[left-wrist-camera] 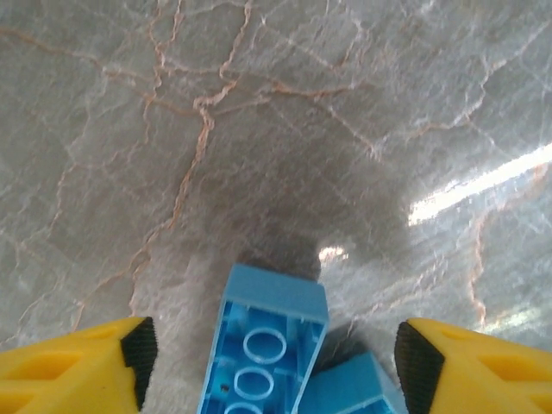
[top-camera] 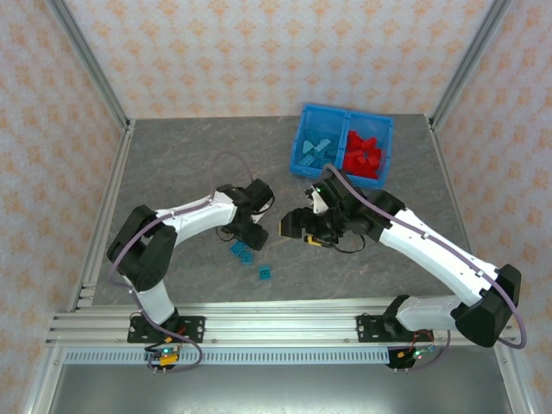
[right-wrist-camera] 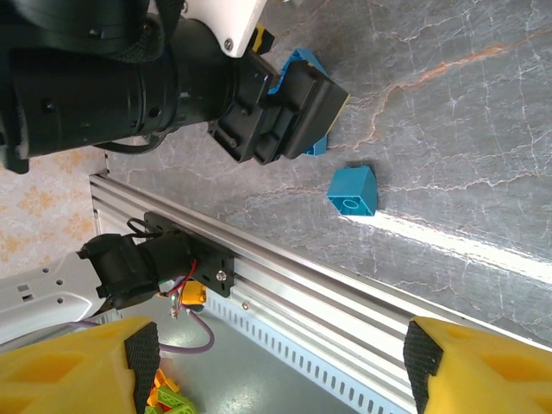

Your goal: Sort the legos into containers by color

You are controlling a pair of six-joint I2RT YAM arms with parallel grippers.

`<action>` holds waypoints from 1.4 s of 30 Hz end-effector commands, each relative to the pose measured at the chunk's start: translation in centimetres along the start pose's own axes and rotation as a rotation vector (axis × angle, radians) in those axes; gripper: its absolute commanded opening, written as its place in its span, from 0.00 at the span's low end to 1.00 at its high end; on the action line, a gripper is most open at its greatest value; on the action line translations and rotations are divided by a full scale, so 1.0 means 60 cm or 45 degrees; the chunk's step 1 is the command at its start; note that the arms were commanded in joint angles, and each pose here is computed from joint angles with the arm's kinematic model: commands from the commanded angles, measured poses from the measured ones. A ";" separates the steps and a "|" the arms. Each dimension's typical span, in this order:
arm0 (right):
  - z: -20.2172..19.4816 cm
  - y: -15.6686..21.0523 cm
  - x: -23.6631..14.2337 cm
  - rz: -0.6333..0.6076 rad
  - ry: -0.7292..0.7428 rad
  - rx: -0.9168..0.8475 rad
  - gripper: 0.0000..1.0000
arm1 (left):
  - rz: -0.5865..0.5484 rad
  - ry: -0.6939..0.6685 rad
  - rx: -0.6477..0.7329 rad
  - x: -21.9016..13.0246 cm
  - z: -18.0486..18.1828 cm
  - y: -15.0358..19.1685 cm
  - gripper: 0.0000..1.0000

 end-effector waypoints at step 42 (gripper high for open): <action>-0.079 -0.051 -0.074 -0.583 0.235 0.222 0.77 | -0.827 0.573 -0.669 -0.309 -0.050 -0.362 0.30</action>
Point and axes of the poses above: each hand's point on the last joint's axis, 136 mm out from that joint toward the fingers, its own x axis out along the fingers, its own z axis along the line the jaws close on, y = z × x, the point moved 2 cm from there along -x, back along the fingers, and after that the axes turned 6 degrees about -x, right-handed, at the moved point
